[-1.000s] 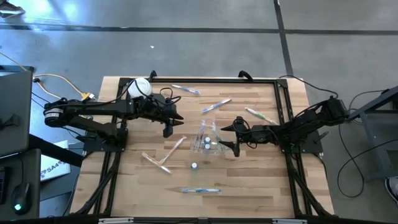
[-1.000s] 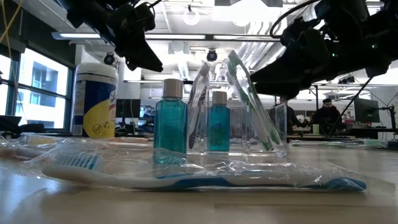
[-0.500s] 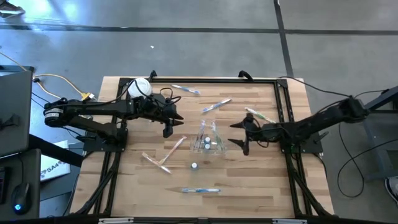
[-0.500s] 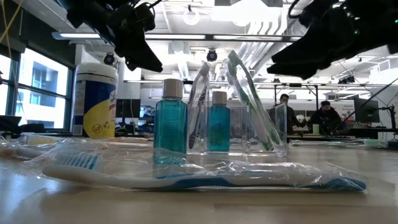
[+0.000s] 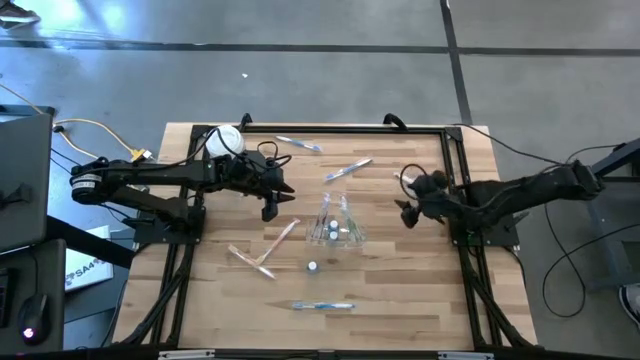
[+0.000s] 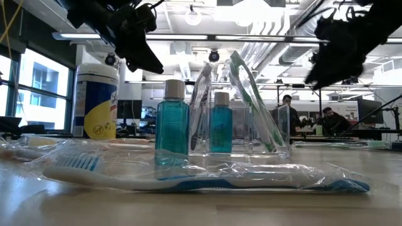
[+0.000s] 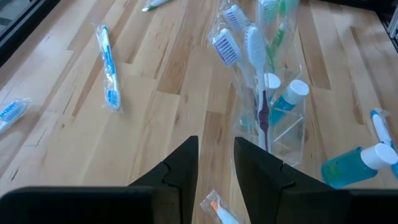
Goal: Pick & Place toothbrushing station
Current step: Put the green toothbrush into the transparent organizer
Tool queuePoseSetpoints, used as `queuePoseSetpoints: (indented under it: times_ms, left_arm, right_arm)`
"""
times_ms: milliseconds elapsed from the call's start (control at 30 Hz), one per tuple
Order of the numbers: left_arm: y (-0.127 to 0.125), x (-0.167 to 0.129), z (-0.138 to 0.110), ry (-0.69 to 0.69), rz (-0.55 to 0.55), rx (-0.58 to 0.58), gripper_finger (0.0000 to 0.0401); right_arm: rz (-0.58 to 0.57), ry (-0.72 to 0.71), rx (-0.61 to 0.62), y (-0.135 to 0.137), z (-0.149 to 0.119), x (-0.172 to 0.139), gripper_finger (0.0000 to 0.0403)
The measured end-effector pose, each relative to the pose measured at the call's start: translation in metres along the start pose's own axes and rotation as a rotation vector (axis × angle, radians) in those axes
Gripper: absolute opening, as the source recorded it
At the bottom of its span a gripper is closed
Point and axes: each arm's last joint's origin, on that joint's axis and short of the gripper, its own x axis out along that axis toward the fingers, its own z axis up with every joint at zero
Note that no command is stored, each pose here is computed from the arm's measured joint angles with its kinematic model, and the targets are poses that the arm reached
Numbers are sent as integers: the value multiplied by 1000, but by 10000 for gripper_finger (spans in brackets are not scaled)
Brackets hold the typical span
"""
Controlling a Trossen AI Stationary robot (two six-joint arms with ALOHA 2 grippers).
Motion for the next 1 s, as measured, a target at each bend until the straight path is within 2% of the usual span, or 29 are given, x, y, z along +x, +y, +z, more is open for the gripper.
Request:
queuePoseSetpoints:
  times_ms: [167, 300, 567, 800, 1000]
  left_arm:
    - [0, 0, -3, 34, 2, -4, 102]
    - [0, 0, -4, 44, 1, -6, 102]
    - [-2, 0, -4, 47, -64, -8, 102]
    - [-2, 0, -4, 48, -69, -22, 102]
    - [-2, 0, -4, 48, -69, -23, 102]
  right_arm:
    - [-139, 217, 109, -22, -3, 1, 301]
    - [-198, 317, 174, -37, -3, 4, 301]
    - [-208, 412, 280, -56, 5, 15, 301]
    - [-150, 554, 293, -69, 8, 34, 301]
    - [-217, 656, 358, -82, 6, 52, 297]
